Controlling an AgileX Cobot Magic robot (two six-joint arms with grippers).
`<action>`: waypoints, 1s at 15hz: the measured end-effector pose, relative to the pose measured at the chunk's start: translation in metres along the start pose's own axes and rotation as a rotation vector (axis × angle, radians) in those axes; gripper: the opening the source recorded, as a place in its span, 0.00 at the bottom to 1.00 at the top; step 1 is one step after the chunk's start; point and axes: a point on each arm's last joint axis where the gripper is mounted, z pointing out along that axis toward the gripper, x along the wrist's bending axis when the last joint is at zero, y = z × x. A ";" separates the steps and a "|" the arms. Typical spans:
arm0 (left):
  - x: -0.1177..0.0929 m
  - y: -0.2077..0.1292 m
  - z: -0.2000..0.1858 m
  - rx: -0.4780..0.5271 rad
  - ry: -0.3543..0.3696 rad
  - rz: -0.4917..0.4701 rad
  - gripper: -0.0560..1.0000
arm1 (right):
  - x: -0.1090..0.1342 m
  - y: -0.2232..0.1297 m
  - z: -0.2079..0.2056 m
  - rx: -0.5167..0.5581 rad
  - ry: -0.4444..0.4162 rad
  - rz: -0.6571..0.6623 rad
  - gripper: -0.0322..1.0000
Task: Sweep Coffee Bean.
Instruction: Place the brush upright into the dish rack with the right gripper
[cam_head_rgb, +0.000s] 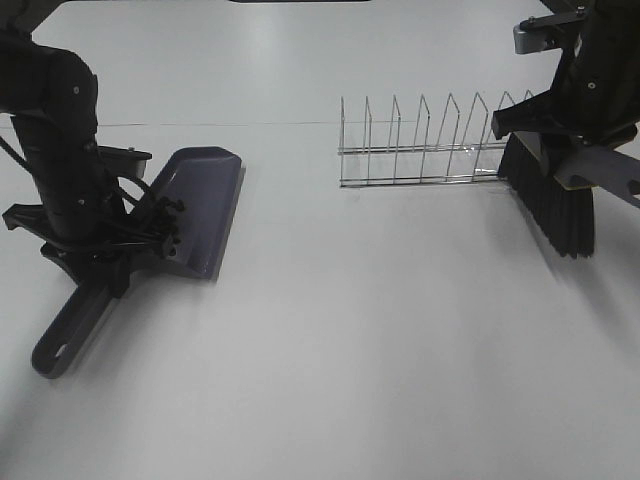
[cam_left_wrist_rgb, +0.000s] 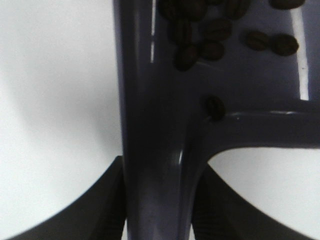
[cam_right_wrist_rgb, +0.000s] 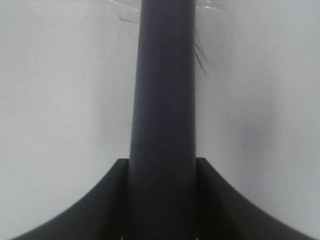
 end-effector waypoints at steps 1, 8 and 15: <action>0.000 0.000 0.000 0.000 0.000 0.000 0.37 | 0.000 0.003 0.002 0.007 -0.003 0.002 0.33; 0.000 0.000 0.000 0.000 0.000 0.000 0.37 | 0.000 0.009 0.006 0.043 0.016 -0.015 0.33; 0.000 0.000 0.000 0.000 0.000 0.000 0.37 | 0.000 0.035 0.030 -0.084 -0.054 -0.035 0.33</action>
